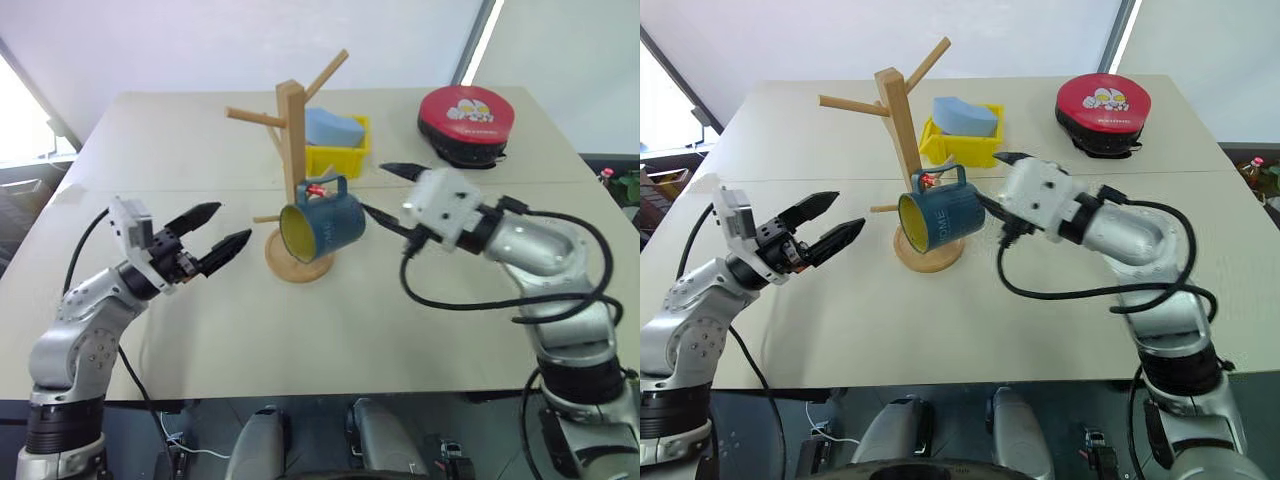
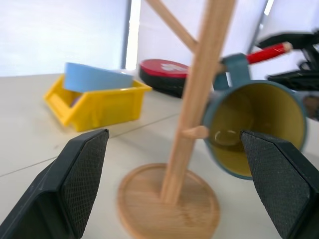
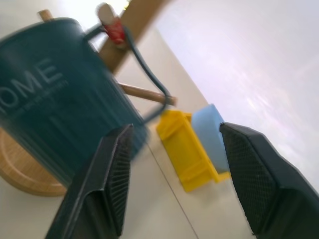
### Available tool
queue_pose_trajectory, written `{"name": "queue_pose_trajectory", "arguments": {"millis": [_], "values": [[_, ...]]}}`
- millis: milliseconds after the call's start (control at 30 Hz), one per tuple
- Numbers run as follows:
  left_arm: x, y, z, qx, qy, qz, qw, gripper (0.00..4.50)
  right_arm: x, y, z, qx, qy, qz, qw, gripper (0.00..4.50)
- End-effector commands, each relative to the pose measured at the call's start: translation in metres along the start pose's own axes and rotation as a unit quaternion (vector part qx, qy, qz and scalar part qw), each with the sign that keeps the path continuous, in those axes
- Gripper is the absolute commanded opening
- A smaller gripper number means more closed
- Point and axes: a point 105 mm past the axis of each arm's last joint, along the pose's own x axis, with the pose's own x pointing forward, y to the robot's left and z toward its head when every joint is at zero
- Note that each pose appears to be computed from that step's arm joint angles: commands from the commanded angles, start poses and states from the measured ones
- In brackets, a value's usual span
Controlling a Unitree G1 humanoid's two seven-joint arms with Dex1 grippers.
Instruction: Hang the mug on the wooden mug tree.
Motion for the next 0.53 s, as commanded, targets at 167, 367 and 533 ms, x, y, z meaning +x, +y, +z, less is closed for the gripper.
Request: {"name": "queue_pose_trajectory", "arguments": {"millis": [167, 367, 533], "values": [[-0.036, 0.068, -0.041, 0.039, 0.058, 0.236, 0.969, 4.50, -0.034, -0.004, -0.068, 0.211, -0.010, -0.157, 0.965, 2.84], [-0.059, 0.080, -0.063, 0.050, 0.071, 0.304, 0.949, 4.50, -0.041, 0.009, -0.096, 0.248, 0.005, -0.180, 0.952, 2.84], [-0.064, 0.076, -0.070, 0.043, 0.071, 0.302, 0.950, 4.50, -0.036, 0.015, -0.110, 0.258, 0.014, -0.175, 0.950, 2.84]]}}
